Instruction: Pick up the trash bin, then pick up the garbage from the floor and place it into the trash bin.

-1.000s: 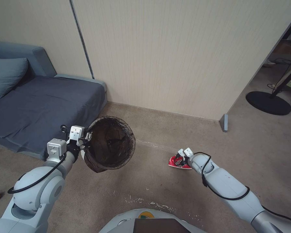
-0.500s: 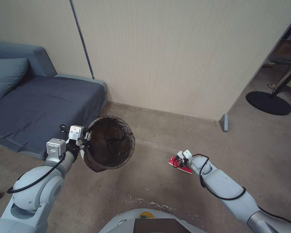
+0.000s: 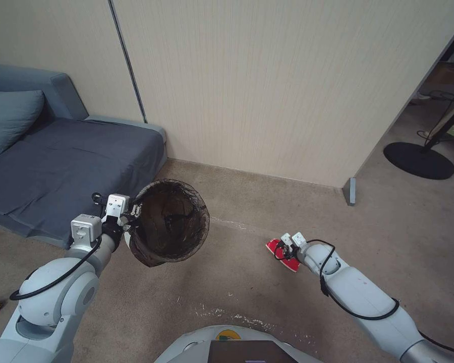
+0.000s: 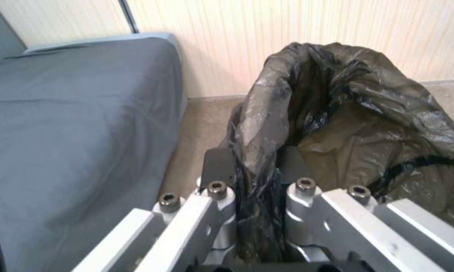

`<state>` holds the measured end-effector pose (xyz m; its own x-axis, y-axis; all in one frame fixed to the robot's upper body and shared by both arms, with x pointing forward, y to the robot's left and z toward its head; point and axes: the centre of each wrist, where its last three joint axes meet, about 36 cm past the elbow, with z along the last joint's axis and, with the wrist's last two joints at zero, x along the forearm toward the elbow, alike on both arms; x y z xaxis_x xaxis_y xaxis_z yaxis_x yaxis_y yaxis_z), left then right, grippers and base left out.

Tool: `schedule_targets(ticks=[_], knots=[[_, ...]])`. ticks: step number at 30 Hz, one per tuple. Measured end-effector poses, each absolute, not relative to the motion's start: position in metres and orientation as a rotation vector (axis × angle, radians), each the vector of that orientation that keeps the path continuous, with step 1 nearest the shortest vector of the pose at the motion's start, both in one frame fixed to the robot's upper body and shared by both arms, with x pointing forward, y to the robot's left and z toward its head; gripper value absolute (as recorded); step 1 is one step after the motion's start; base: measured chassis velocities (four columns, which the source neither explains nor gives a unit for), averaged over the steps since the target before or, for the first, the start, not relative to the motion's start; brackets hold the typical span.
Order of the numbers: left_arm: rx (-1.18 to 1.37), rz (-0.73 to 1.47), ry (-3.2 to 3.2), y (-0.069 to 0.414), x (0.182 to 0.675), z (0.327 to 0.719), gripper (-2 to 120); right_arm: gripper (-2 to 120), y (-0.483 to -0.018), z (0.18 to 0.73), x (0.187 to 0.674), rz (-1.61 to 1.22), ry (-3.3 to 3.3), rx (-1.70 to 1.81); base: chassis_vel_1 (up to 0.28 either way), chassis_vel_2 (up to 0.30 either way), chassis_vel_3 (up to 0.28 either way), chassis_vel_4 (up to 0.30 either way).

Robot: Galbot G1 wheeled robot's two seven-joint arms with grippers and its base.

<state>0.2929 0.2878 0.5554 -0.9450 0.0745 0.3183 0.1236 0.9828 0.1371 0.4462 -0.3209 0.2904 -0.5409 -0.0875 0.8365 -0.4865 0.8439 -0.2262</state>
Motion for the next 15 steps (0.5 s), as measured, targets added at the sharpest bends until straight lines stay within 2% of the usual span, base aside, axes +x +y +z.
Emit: schedule_targets(ticks=[8,15], knots=[[-0.144,-0.220,-2.812,0.287,0.293,0.555,7,0,-0.328,0.336,0.433,0.483,-2.208,0.404,0.000,0.000,0.000,0.000],[-0.144,-0.219,-2.810,0.287,0.292,0.554,7,0,-0.339,0.422,0.402,0.312,-2.395,0.404,0.000,0.000,0.000,0.000]])
